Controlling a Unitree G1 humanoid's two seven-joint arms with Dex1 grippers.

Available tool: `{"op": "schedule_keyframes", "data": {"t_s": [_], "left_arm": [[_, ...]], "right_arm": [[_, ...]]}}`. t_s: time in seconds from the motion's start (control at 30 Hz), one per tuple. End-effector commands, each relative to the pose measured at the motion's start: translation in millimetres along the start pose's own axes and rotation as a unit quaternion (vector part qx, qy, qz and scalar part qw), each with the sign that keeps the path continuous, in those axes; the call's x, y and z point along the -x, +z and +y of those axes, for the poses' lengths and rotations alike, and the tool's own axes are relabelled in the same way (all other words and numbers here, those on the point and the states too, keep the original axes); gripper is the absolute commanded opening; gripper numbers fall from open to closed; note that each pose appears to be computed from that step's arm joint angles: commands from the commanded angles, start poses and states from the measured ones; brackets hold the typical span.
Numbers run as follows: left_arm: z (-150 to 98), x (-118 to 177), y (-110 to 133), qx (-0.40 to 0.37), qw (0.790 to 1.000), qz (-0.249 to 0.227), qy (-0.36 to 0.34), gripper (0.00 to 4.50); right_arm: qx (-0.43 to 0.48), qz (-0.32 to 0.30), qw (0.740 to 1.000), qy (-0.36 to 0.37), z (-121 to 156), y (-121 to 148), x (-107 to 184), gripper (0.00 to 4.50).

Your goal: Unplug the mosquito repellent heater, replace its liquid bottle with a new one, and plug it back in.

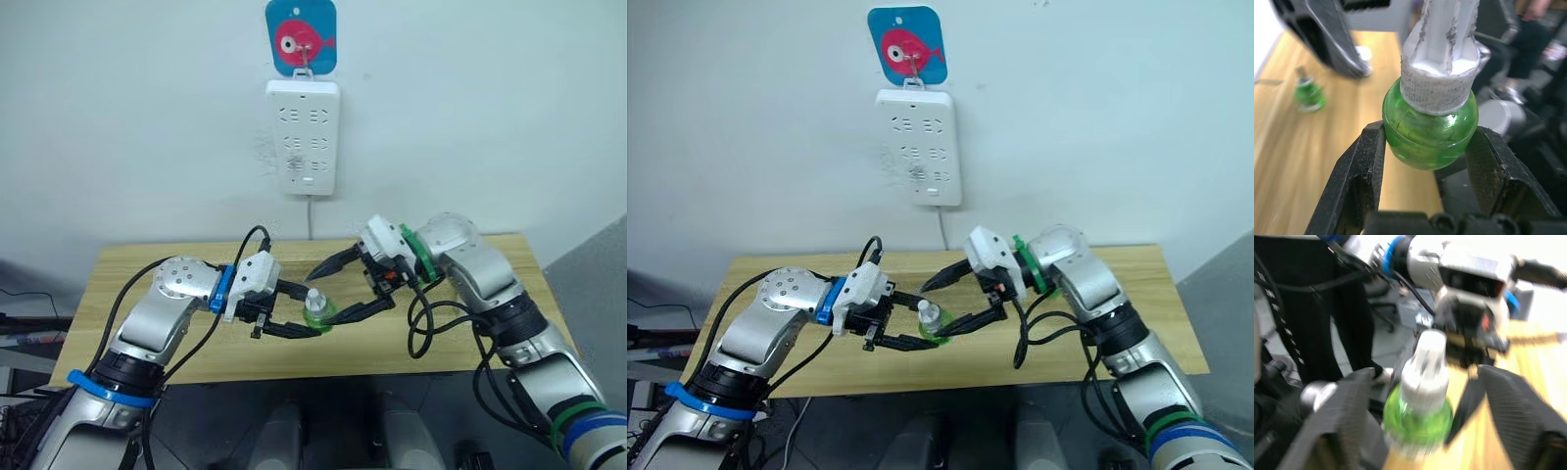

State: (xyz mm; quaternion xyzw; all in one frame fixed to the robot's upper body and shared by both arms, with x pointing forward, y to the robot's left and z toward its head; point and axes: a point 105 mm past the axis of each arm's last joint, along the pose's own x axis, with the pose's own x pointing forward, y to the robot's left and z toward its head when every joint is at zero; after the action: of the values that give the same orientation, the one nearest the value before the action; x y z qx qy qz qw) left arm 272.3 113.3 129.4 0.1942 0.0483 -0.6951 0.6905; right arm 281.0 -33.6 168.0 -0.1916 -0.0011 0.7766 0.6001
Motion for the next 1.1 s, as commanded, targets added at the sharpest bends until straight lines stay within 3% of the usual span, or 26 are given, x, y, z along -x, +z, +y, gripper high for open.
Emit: {"op": "schedule_keyframes", "data": {"t_s": [0.03,0.27,0.37,0.7,0.83,1.07,1.1], "left_arm": [[19,12,2,-0.014,0.998,0.000,0.066,2.16],[39,19,-9,0.002,0.986,-0.004,0.168,2.16],[45,16,-10,0.019,0.981,-0.015,0.192,2.16],[43,7,-3,0.035,0.984,-0.024,0.175,2.16],[38,5,-5,0.038,0.985,-0.022,0.168,2.16],[35,3,-3,0.039,0.985,-0.026,0.165,2.16],[35,2,-3,0.039,0.985,-0.026,0.164,2.16]], "right_arm": [[0.012,0.020,0.996,-0.082,-4,-2,11,4.49],[-0.029,-0.040,0.962,-0.270,-17,14,-10,4.49],[-0.031,-0.047,0.948,-0.313,-24,15,-27,4.49],[-0.045,-0.052,0.937,-0.343,-30,10,-45,4.49],[-0.049,-0.050,0.941,-0.332,-25,7,-45,3.54],[-0.052,-0.051,0.944,-0.321,-23,5,-43,1.08],[-0.051,-0.056,0.945,-0.319,-24,8,-43,1.07]]}}
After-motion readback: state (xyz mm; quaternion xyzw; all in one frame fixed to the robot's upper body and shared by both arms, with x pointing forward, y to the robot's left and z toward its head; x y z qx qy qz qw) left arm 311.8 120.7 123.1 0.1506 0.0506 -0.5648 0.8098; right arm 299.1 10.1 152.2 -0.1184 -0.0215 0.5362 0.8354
